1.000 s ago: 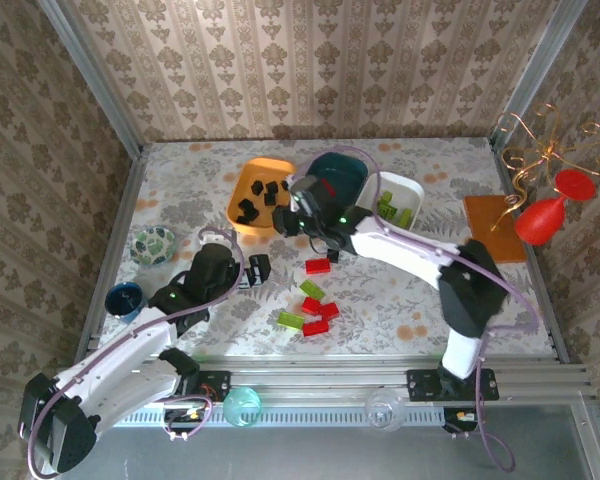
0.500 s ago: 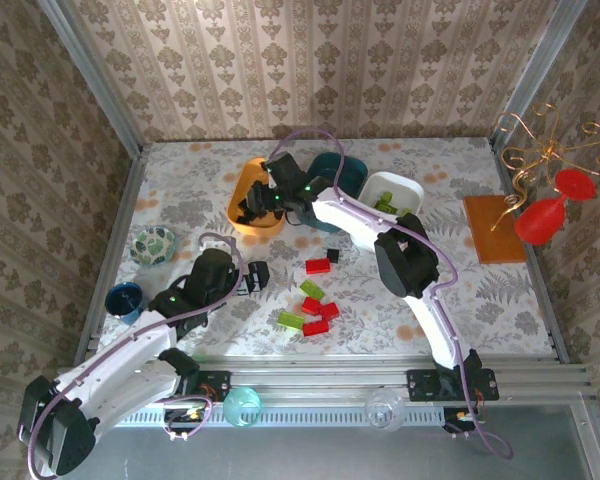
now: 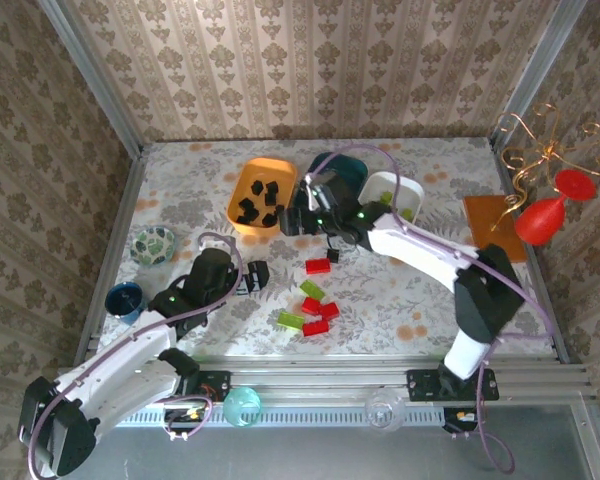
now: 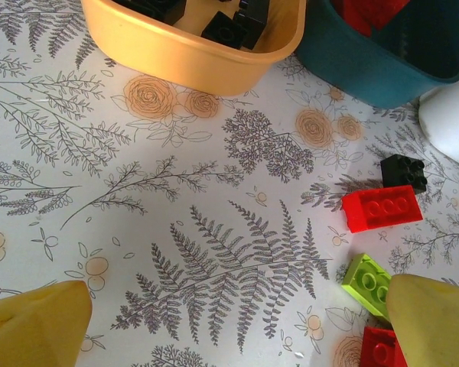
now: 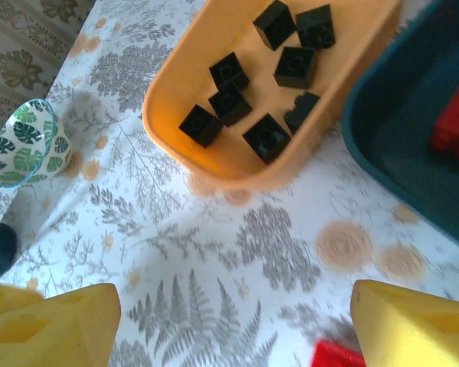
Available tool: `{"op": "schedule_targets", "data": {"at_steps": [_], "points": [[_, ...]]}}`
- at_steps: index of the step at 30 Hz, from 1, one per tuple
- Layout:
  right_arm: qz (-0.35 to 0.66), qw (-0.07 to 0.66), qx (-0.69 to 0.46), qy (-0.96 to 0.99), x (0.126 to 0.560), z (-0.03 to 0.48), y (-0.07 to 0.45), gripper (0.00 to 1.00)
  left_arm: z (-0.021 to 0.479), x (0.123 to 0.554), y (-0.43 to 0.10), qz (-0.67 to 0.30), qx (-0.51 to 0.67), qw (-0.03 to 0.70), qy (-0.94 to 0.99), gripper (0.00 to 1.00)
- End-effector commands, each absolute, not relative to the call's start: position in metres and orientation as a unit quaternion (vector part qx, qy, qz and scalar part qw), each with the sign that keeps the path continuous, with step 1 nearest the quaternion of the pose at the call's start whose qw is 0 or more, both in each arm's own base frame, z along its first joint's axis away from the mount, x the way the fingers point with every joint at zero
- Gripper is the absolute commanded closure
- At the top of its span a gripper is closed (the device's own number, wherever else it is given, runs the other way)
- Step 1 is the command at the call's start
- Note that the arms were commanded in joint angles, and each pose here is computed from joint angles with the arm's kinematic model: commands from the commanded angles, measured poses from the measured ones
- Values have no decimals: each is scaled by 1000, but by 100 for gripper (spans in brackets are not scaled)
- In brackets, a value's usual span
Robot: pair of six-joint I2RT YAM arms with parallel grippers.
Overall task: Sort the legos into containers by color
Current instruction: Place the lego in the container, then pick up the lego from the center of the table.
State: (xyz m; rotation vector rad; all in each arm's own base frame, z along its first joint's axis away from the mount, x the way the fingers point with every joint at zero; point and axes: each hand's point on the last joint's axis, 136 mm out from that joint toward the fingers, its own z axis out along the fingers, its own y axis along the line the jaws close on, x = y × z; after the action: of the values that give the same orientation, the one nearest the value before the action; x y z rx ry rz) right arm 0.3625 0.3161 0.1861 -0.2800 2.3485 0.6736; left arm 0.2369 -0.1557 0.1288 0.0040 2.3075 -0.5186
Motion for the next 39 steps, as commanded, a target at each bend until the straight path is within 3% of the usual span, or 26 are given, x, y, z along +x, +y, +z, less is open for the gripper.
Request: {"op": "schedule_targets", "data": {"at_steps": [1, 4, 5, 7, 27, 31, 39], "points": [[207, 315, -89, 922, 332, 159, 287, 17, 130, 241, -160, -212, -2, 379, 901, 0], [150, 302, -66, 939, 312, 137, 261, 12, 127, 244, -163, -214, -3, 374, 902, 0], [137, 300, -61, 942, 306, 131, 257, 5, 125, 244, -164, -215, -3, 372, 903, 0], [119, 299, -52, 945, 299, 120, 253, 0, 124, 245, -165, -216, -4, 370, 903, 0], [49, 254, -24, 966, 322, 40, 283, 0, 113, 242, -163, -217, -13, 359, 908, 0], [47, 242, -11, 969, 327, 29, 280, 5, 115, 243, -162, -217, -13, 361, 907, 0], [48, 238, -22, 970, 331, 22, 283, 24, 117, 243, -160, -219, -15, 364, 905, 0]]}}
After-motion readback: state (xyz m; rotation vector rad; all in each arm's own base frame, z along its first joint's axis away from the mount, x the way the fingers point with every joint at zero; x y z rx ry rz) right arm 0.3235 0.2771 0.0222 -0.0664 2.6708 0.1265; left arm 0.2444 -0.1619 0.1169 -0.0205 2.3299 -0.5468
